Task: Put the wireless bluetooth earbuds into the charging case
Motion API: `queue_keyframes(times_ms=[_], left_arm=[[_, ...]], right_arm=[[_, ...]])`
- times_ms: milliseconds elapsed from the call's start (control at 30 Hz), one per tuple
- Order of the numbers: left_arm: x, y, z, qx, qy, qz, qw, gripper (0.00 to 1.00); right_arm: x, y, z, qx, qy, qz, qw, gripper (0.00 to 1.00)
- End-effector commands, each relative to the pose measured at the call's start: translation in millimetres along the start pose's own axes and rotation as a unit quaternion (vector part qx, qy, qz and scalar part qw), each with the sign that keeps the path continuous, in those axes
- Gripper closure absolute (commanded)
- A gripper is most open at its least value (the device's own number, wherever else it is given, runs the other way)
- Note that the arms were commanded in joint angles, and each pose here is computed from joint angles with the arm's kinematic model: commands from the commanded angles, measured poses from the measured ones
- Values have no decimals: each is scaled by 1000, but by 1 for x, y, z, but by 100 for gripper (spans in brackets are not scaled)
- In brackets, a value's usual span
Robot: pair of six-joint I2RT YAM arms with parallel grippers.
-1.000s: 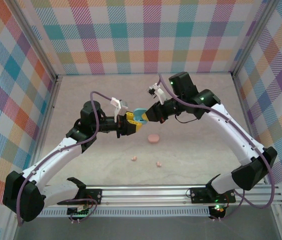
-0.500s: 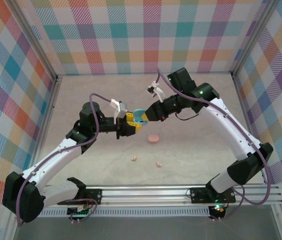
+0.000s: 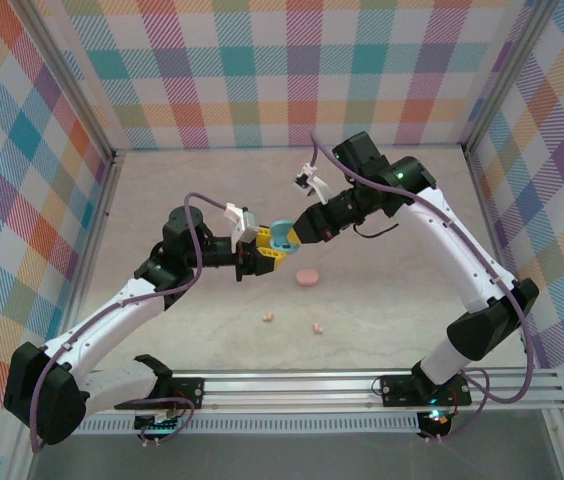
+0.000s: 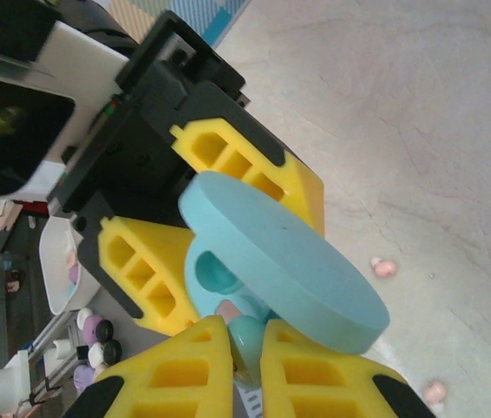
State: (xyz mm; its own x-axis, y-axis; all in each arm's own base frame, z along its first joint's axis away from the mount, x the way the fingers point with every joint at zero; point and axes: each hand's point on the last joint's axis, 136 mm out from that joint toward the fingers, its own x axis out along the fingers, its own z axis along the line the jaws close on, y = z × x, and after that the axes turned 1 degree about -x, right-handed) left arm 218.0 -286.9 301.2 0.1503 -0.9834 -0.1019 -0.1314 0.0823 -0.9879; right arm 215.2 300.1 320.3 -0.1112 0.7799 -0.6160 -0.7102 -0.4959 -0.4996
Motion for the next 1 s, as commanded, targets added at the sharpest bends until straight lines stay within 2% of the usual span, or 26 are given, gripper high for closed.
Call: queue_keyframes(times_ms=[0, 167, 300, 333, 467, 967], left_arm=[[-2, -30, -23, 78, 35, -48, 995, 77], [-4, -33, -24, 83, 29, -53, 995, 77], [-4, -34, -25, 82, 33, -55, 995, 77], [-3, -34, -25, 81, 34, -55, 995, 77], [-3, -34, -26, 79, 38, -55, 995, 78], [-3, -30, -26, 72, 36, -53, 995, 78]], right_arm=[[14, 7, -13, 5, 15, 30, 999, 87], [17, 8, -14, 13, 10, 36, 999, 84], [14, 4, -15, 12, 19, 27, 999, 77], [13, 3, -15, 11, 24, 23, 999, 72], [8, -3, -15, 6, 37, 9, 999, 67], [-7, -21, -11, 1, 64, -37, 997, 58]])
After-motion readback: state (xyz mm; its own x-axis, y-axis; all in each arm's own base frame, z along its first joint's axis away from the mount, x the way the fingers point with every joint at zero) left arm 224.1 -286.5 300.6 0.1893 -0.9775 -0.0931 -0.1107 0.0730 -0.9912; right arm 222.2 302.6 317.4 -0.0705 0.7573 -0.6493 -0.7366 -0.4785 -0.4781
